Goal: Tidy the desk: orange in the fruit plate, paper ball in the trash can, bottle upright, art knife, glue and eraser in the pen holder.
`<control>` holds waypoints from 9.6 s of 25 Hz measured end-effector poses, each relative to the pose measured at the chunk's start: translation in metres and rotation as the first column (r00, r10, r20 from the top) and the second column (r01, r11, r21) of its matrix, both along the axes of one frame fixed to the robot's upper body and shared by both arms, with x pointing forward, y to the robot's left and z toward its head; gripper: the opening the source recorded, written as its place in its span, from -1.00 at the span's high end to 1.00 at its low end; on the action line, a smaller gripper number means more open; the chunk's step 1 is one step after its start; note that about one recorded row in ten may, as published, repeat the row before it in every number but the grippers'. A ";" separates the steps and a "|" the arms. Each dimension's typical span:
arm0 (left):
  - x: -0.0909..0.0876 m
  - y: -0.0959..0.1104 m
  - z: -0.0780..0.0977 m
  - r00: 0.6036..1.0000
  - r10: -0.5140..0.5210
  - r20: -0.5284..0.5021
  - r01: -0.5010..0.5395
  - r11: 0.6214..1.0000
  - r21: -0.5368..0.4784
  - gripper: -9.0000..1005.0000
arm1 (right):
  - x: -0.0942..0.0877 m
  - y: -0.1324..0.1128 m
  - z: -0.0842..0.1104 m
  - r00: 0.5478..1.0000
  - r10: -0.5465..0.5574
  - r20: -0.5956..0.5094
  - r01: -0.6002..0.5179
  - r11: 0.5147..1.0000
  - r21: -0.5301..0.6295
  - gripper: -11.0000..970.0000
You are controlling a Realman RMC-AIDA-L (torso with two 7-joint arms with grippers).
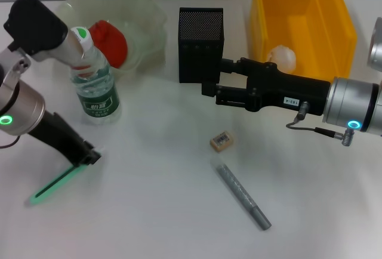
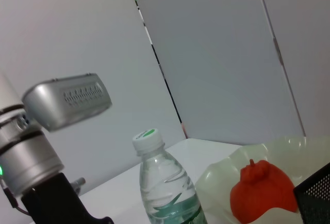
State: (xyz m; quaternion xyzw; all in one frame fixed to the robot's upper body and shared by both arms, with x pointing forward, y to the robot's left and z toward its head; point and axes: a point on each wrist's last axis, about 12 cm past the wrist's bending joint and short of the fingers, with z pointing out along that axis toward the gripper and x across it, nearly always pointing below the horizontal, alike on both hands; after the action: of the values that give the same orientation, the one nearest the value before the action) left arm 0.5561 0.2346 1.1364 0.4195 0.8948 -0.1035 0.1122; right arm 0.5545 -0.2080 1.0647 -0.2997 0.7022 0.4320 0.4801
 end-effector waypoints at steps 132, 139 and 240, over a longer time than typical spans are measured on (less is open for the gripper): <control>0.063 -0.074 -0.034 0.656 0.356 0.665 0.286 0.698 -0.656 0.61 | -0.027 -0.012 -0.027 0.995 -0.055 -0.086 0.058 0.998 0.032 -0.71; 0.063 -0.074 -0.035 0.656 0.357 0.664 0.284 0.699 -0.656 0.56 | -0.027 -0.012 -0.026 0.995 -0.056 -0.085 0.059 0.998 0.032 -0.71; -0.096 0.060 -0.069 0.855 0.118 0.505 0.380 0.521 -0.764 -0.63 | 0.052 0.105 0.166 0.937 -0.015 -0.350 -0.292 0.518 -0.804 -0.70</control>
State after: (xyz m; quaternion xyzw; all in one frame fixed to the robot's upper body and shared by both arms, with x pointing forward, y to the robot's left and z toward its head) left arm 0.4600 0.2950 1.0677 0.3923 0.6339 -0.4190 0.5184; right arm 0.6068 -0.1031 1.2307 -0.4776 0.8625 0.1163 0.1200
